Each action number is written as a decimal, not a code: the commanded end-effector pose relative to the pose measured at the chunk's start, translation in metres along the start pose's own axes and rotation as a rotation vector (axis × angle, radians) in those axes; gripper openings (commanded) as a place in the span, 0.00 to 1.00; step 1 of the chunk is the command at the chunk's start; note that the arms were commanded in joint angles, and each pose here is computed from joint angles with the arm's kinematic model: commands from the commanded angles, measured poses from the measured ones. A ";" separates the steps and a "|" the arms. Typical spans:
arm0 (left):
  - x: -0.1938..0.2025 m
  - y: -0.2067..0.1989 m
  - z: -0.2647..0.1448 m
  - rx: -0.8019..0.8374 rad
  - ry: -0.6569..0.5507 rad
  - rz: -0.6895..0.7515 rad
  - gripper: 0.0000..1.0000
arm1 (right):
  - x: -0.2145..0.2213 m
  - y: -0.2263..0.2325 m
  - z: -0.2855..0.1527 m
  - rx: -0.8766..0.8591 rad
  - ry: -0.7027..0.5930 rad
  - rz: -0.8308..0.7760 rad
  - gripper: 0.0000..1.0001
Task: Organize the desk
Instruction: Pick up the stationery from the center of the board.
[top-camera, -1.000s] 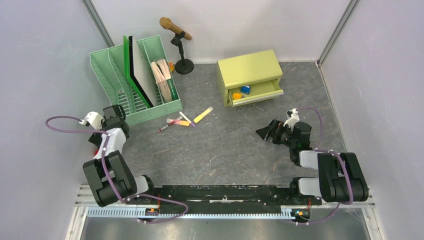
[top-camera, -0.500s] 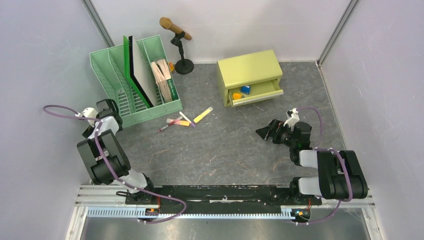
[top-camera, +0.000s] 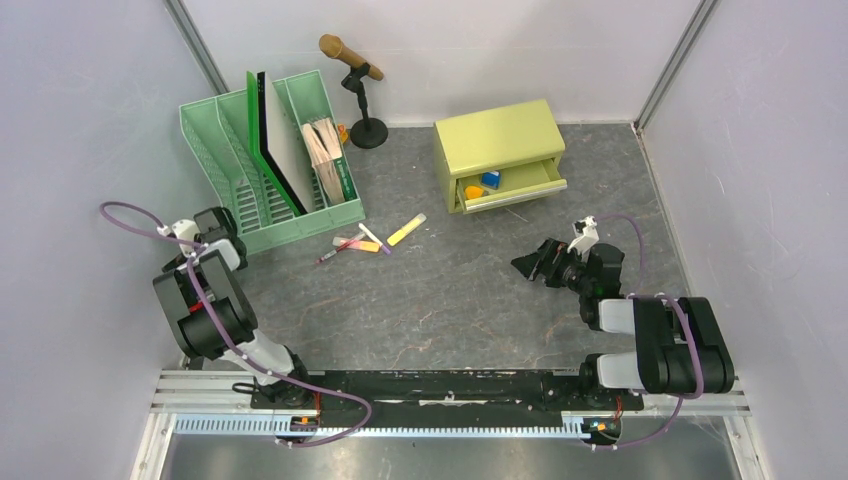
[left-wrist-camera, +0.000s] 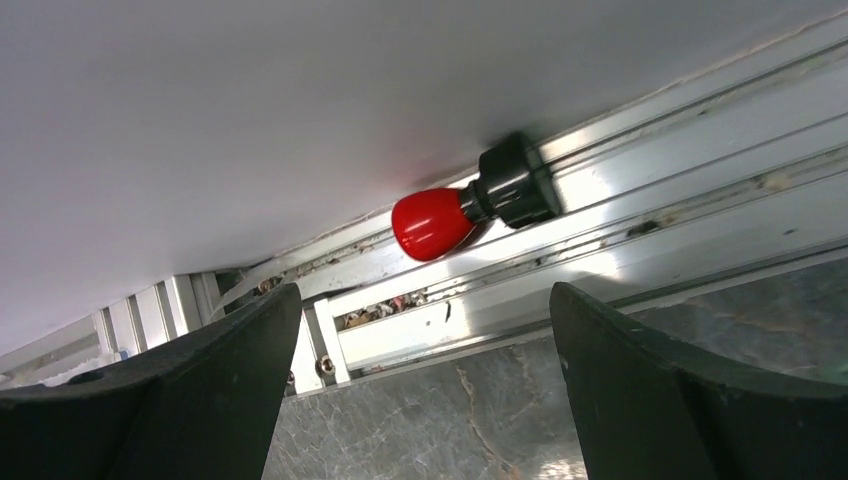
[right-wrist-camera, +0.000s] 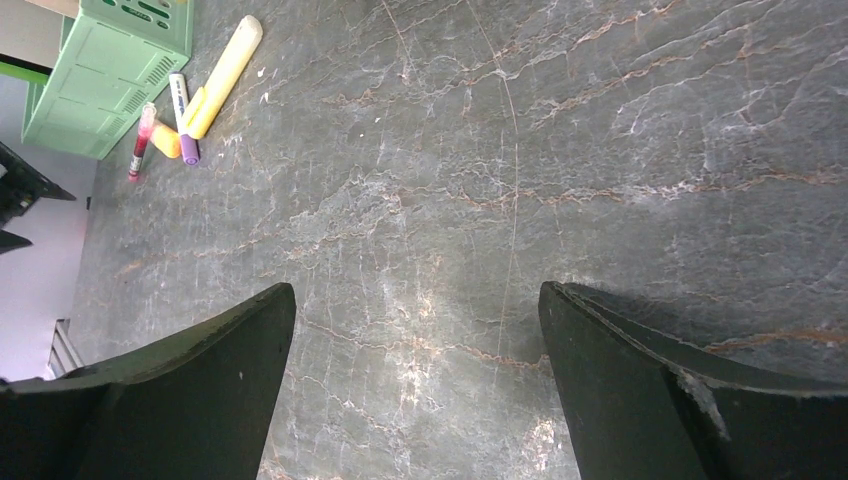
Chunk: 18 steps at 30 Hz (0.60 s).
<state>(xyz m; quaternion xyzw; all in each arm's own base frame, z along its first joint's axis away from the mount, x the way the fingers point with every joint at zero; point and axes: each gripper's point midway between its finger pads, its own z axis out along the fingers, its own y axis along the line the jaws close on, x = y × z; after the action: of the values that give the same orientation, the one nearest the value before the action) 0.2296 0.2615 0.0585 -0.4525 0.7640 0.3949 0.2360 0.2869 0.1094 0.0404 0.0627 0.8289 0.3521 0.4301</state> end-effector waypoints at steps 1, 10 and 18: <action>0.005 0.009 0.013 -0.027 -0.059 0.016 1.00 | 0.048 -0.025 -0.013 0.104 0.144 0.130 0.99; 0.005 0.003 0.036 0.012 -0.027 0.028 1.00 | 0.049 -0.026 -0.013 0.103 0.146 0.139 0.99; 0.000 -0.012 0.048 0.079 -0.047 -0.089 1.00 | 0.051 -0.026 -0.011 0.095 0.158 0.153 0.99</action>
<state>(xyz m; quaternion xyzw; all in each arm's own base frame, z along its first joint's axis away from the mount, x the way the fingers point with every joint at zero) 0.2180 0.2833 0.0168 -0.4492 0.7782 0.3755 0.2273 0.2869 0.1086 0.0406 0.0685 0.8248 0.3674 0.4244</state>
